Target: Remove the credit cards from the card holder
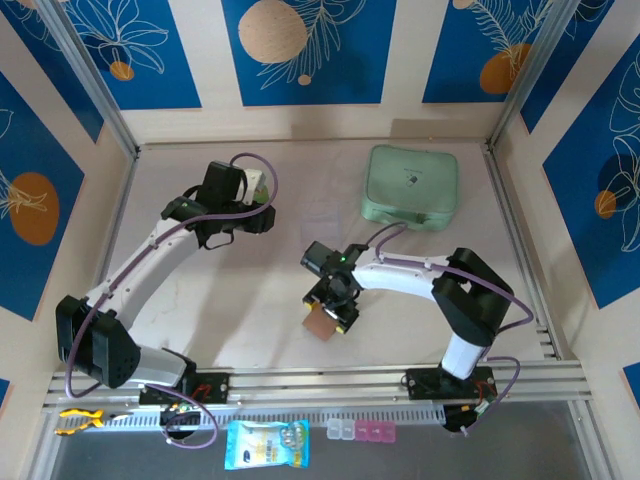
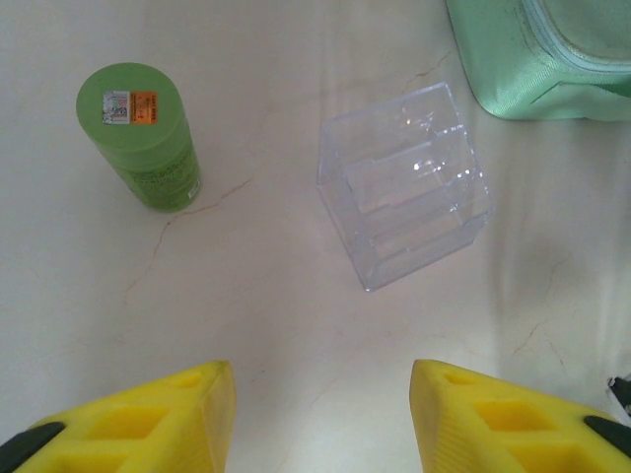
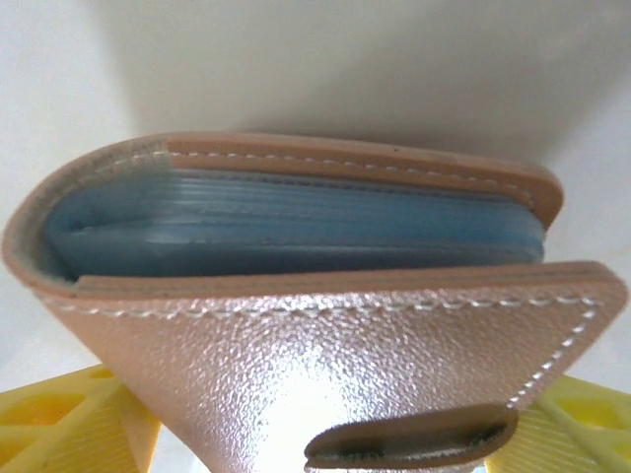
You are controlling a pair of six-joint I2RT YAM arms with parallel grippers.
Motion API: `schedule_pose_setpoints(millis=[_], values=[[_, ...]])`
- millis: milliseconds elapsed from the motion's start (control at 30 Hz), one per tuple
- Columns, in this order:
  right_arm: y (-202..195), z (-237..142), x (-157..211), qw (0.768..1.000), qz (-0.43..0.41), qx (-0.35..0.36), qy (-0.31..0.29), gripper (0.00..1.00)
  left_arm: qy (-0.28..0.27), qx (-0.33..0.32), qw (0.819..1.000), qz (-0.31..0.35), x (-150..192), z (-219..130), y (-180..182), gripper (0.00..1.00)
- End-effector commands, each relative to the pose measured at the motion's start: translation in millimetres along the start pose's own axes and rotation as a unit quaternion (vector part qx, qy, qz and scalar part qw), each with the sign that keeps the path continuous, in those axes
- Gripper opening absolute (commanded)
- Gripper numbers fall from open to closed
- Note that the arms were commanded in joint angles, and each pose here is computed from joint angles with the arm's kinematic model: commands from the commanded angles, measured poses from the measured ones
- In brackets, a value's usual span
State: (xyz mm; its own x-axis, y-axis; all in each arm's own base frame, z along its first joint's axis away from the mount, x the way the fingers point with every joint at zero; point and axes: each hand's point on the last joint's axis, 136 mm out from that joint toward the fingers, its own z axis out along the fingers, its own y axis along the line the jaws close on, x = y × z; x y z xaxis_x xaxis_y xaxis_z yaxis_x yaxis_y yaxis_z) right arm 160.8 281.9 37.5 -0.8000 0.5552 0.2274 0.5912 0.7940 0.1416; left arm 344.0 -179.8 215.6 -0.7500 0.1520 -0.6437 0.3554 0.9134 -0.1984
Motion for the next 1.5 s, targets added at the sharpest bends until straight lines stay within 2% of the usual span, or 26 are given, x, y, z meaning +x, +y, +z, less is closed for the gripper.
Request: schedule_pose_setpoints(millis=[0, 133, 300, 500, 767, 1000, 1467], values=[[-8, -9, -9, 0.995, -0.098, 0.007, -0.005, 0.78, 0.011, 0.015, 1.000, -0.018, 4, 3, -2, 0.51], [1, -8, -16, 0.986, -0.166, 0.005, 0.008, 0.77, -0.001, 0.044, 0.998, -0.052, 3, 4, -12, 0.51], [19, -12, -27, 0.962, -0.271, 0.027, -0.002, 0.77, -0.001, 0.048, 0.994, -0.096, 15, 13, -9, 0.51], [39, -7, -37, 0.945, -0.325, 0.044, 0.000, 0.76, -0.012, 0.040, 0.987, -0.155, 32, 17, -2, 0.51], [48, 9, -48, 0.939, -0.338, 0.064, -0.006, 0.79, 0.006, 0.035, 0.979, -0.201, 70, 21, 5, 0.51], [59, 8, -54, 0.938, -0.341, 0.043, -0.029, 0.79, 0.031, 0.050, 0.973, -0.221, 94, 32, -1, 0.50], [66, 9, -68, 0.934, -0.347, 0.055, -0.058, 0.79, 0.052, 0.074, 0.964, -0.251, 116, 51, -11, 0.49]])
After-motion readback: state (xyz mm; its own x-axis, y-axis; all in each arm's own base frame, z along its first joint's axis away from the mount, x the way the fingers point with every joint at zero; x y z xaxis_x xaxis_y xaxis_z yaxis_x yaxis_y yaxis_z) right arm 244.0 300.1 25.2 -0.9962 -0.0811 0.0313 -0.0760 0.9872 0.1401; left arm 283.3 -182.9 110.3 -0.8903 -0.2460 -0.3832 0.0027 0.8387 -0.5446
